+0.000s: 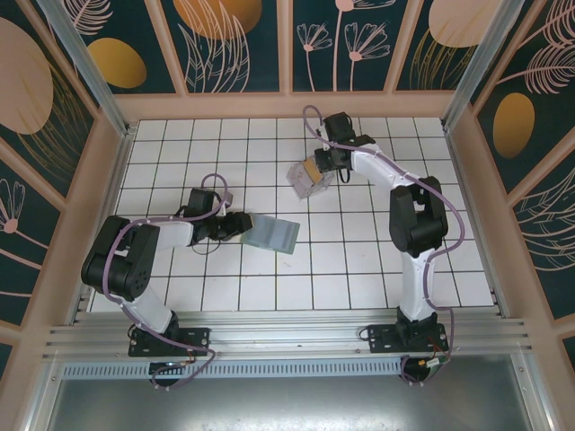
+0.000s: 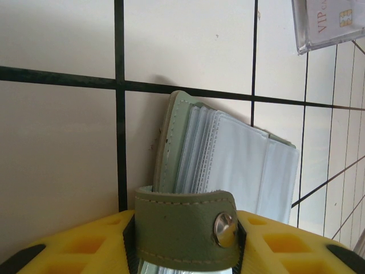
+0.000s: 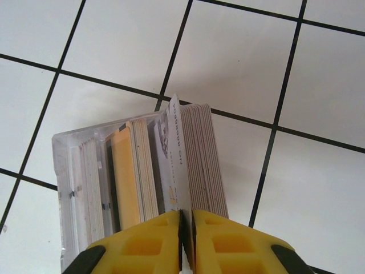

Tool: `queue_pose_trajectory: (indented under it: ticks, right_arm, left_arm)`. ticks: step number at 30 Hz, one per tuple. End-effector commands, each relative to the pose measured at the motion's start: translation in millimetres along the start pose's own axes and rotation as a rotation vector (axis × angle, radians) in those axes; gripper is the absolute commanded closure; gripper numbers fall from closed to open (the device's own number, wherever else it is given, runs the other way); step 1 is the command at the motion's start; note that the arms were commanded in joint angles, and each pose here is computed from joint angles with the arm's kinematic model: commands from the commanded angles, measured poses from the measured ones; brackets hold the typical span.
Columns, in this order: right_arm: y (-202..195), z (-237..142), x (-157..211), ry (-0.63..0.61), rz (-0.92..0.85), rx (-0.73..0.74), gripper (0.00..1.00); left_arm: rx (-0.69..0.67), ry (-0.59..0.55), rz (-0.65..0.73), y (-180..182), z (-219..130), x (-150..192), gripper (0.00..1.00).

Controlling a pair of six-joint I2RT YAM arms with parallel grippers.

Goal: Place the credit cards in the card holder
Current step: Pick up the credit card from the storage box, then move the card holder to the bottom-center of the table.

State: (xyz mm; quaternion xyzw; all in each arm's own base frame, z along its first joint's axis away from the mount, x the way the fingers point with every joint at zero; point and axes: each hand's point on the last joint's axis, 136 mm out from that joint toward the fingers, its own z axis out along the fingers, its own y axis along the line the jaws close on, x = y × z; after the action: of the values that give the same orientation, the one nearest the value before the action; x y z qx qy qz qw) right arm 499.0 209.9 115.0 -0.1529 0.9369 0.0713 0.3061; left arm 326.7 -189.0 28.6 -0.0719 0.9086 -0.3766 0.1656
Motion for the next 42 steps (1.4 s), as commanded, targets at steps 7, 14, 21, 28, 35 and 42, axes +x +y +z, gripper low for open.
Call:
queue_pose_trajectory:
  ticks: [7,14,21,28,35,42]
  right_arm:
    - [5.8,-47.0,-33.7,-0.115,0.012,-0.055,0.90]
    - [20.0,-78.5,-42.2,-0.195,0.063,-0.166,0.93]
    - [53.3,-117.5,-28.1,-0.269,0.176,-0.404,0.94]
    - [103.2,-127.9,42.4,-0.229,0.428,-0.718,0.95]
    - [148.4,-98.7,122.6,-0.117,0.551,-0.752,0.97]
    - [153.9,-81.1,164.4,-0.076,0.635,-0.748,0.98]
  left_arm:
    - [0.013,0.010,0.004,-1.0,6.2,2.2,0.55]
    - [0.022,0.017,-0.002,-0.7,6.0,5.1,0.68]
    - [0.048,0.012,-0.012,-3.2,1.8,12.0,0.75]
    - [0.053,0.018,-0.035,0.7,-3.3,30.4,0.80]
    - [0.051,0.046,-0.031,-2.0,-0.1,48.0,0.86]
    - [0.053,0.071,-0.034,-2.0,5.7,60.1,0.92]
